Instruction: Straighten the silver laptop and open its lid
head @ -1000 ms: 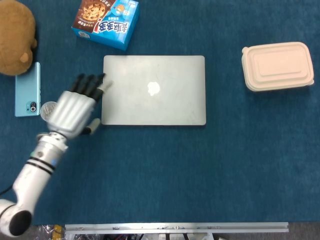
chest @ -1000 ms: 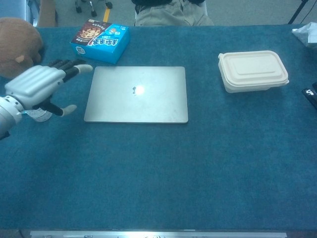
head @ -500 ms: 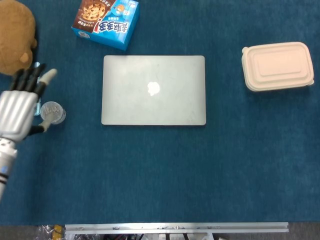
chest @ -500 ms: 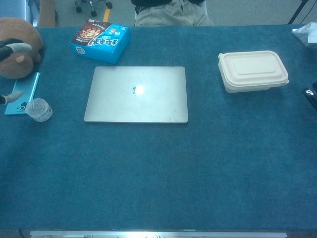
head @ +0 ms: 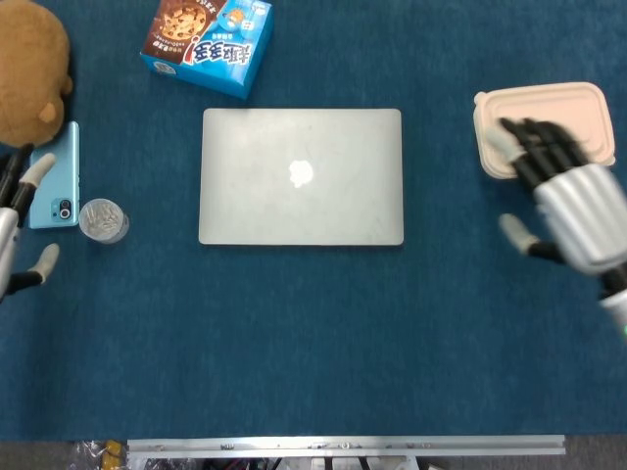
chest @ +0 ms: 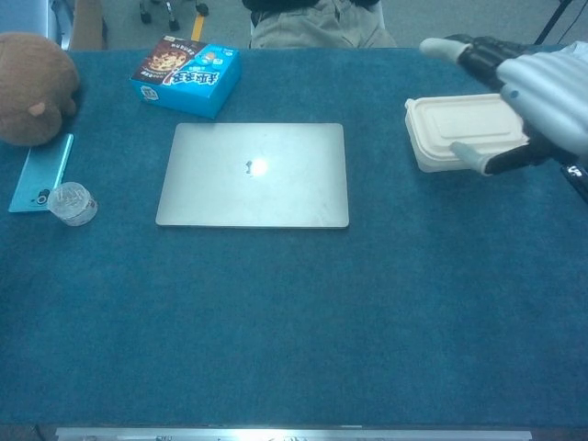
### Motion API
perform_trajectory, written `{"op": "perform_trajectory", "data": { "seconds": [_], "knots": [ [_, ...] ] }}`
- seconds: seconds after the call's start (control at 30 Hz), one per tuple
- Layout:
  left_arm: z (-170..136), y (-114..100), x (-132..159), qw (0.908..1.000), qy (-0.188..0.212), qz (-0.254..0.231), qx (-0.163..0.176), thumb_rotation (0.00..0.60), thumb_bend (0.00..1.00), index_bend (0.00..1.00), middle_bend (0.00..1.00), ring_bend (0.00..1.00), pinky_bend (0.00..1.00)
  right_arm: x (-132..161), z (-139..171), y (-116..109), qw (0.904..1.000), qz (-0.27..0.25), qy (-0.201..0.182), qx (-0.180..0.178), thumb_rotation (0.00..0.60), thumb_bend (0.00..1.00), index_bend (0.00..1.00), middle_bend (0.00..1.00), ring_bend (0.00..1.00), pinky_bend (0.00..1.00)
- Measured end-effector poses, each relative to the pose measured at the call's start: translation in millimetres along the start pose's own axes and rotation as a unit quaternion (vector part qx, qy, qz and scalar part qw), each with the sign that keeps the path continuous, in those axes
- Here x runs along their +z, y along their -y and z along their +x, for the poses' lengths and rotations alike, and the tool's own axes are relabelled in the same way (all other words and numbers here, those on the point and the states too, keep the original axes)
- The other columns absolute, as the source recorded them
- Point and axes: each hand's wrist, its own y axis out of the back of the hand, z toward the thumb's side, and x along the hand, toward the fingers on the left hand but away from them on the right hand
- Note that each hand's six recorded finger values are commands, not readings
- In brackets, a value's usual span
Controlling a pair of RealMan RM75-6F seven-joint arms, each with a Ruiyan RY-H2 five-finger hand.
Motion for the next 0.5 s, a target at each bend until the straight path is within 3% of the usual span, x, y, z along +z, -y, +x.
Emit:
{"op": "perform_trajectory", "data": {
  "seconds": [0.23,0.5],
  "knots": [
    [-11,-3,-7,0.9999,-0.002,0.011,-0.006,0.600,0.32,0.00,0.00,0.00,0.00,41,-31,26,0.9984,-0.011,-0.046,0.031,0.600,0.31,0.00,0.04,0.00,0.10],
    [-19,-6,-7,0.9998,0.001,0.018,-0.009,0.600,0.32,0.00,0.00,0.00,0.00,76,-60,59,0.9955,-0.005,-0.074,0.059,0.600,0.20,0.00,0.04,0.00,0.10]
  ]
}}
